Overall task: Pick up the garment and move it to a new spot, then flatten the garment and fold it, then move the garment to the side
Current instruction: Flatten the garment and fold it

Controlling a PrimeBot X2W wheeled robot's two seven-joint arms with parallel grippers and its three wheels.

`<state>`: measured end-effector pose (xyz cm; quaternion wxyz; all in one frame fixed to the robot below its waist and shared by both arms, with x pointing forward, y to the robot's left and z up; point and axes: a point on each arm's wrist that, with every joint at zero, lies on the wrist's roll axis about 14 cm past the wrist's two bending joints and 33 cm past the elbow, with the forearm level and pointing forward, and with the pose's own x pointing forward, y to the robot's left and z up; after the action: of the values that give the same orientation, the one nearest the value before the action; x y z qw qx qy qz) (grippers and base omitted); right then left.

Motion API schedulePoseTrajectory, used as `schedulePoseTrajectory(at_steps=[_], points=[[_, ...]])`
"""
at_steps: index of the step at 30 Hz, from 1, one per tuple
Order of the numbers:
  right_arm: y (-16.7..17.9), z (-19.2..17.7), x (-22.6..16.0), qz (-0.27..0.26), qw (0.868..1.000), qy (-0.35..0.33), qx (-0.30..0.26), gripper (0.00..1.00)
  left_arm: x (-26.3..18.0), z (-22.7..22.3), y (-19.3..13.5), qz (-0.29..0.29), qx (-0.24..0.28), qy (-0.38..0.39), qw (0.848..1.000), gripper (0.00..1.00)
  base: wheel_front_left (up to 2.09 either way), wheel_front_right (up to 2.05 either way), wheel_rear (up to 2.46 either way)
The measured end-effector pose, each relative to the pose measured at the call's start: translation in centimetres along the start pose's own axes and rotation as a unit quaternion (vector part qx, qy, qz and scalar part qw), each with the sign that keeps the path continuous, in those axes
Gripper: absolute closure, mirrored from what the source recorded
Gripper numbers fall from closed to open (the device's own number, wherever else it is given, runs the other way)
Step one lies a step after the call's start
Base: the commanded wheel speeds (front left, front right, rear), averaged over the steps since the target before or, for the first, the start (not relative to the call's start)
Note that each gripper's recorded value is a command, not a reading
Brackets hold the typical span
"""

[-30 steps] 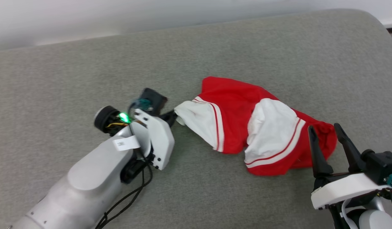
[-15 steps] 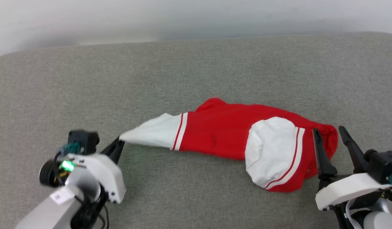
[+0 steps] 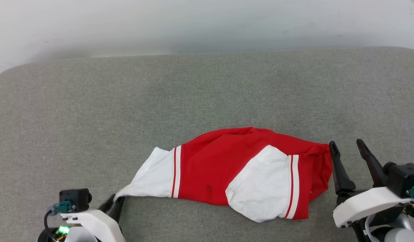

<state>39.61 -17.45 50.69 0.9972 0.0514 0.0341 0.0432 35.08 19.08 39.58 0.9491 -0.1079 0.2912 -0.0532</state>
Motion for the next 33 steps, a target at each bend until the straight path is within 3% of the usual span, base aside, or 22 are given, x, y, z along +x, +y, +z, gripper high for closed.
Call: schedulePoseTrajectory(at_steps=[4, 10, 15, 19, 25, 33], points=[[0.3, 0.2, -0.1, 0.004, 1.000, 0.000, -0.001, 0.00, 0.1, 3.1, -0.2, 0.001, 0.012, -0.074, 0.997, 0.00, 0.00, 0.00, 0.00], [0.8, 0.3, -0.5, 0.011, 1.000, 0.007, -0.001, 0.00, -0.7, 8.6, -1.3, -0.002, 0.044, -0.190, 0.981, 0.00, 0.00, 0.00, 0.00], [2.8, -1.2, -0.8, 0.040, 0.998, 0.053, -0.008, 0.00, -1.7, 12.4, -3.1, -0.013, 0.069, -0.265, 0.962, 0.00, 0.00, 0.00, 0.00], [5.9, -3.2, -1.2, 0.091, 0.988, 0.120, -0.023, 0.00, -2.6, 14.7, -4.9, -0.025, 0.074, -0.316, 0.945, 0.00, 0.00, 0.00, 0.00], [9.4, -6.2, -2.7, 0.181, 0.955, 0.226, -0.069, 0.00, -2.9, 14.7, -5.4, -0.027, 0.073, -0.330, 0.941, 0.00, 0.00, 0.00, 0.00], [13.1, -10.0, -4.9, 0.291, 0.884, 0.340, -0.134, 0.00, -2.5, 14.2, -4.6, -0.014, 0.066, -0.328, 0.942, 0.00, 0.00, 0.00, 0.00]])
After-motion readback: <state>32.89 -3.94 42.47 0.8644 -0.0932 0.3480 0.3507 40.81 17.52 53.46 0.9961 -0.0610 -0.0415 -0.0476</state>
